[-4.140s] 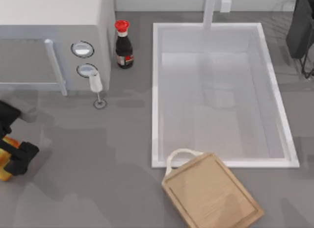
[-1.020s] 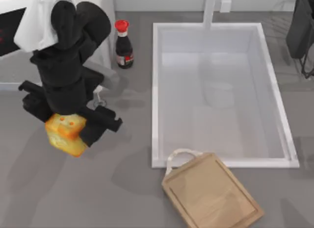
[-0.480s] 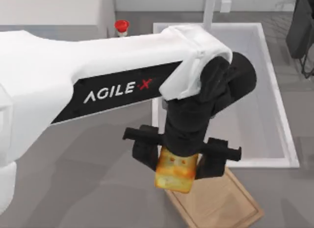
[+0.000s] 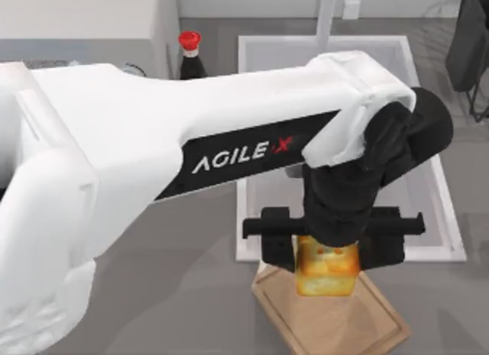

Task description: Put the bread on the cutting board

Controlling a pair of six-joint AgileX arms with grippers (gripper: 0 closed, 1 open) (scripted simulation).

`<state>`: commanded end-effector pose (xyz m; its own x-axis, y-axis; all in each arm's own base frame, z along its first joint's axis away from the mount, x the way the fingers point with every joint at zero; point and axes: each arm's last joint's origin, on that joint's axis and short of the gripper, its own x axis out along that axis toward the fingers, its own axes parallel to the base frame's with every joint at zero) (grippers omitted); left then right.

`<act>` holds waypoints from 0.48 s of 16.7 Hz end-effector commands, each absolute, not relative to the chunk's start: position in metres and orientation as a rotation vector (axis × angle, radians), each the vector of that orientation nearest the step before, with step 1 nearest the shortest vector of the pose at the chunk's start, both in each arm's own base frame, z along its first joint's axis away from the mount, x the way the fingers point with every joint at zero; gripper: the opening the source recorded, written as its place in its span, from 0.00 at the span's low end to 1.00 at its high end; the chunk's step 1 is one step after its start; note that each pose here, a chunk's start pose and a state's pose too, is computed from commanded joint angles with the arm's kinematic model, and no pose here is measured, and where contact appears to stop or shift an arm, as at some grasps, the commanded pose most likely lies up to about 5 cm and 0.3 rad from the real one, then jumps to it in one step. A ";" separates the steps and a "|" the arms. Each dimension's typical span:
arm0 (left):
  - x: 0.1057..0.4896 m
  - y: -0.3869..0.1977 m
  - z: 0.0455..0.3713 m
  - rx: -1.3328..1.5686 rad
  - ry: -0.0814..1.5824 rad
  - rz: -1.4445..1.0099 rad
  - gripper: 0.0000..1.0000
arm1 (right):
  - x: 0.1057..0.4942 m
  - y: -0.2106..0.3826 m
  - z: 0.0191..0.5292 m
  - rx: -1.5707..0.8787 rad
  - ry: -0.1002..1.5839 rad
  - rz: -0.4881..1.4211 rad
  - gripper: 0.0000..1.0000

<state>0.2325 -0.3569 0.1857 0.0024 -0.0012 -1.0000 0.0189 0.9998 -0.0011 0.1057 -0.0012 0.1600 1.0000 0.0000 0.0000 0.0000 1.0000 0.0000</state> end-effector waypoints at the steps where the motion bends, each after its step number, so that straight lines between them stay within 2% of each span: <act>1: 0.232 -0.357 0.186 0.014 1.568 -0.016 0.00 | 0.106 -0.001 0.160 0.000 0.000 0.000 1.00; 8: 0.234 -0.356 0.179 0.016 1.570 -0.011 0.00 | 0.106 -0.001 0.160 0.000 0.000 0.000 1.00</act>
<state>0.2337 -0.3555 0.1786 0.0005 0.0030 -1.0000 0.0168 0.9999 0.0030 0.1057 -0.0012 0.1600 1.0000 0.0000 0.0000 0.0000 1.0000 0.0000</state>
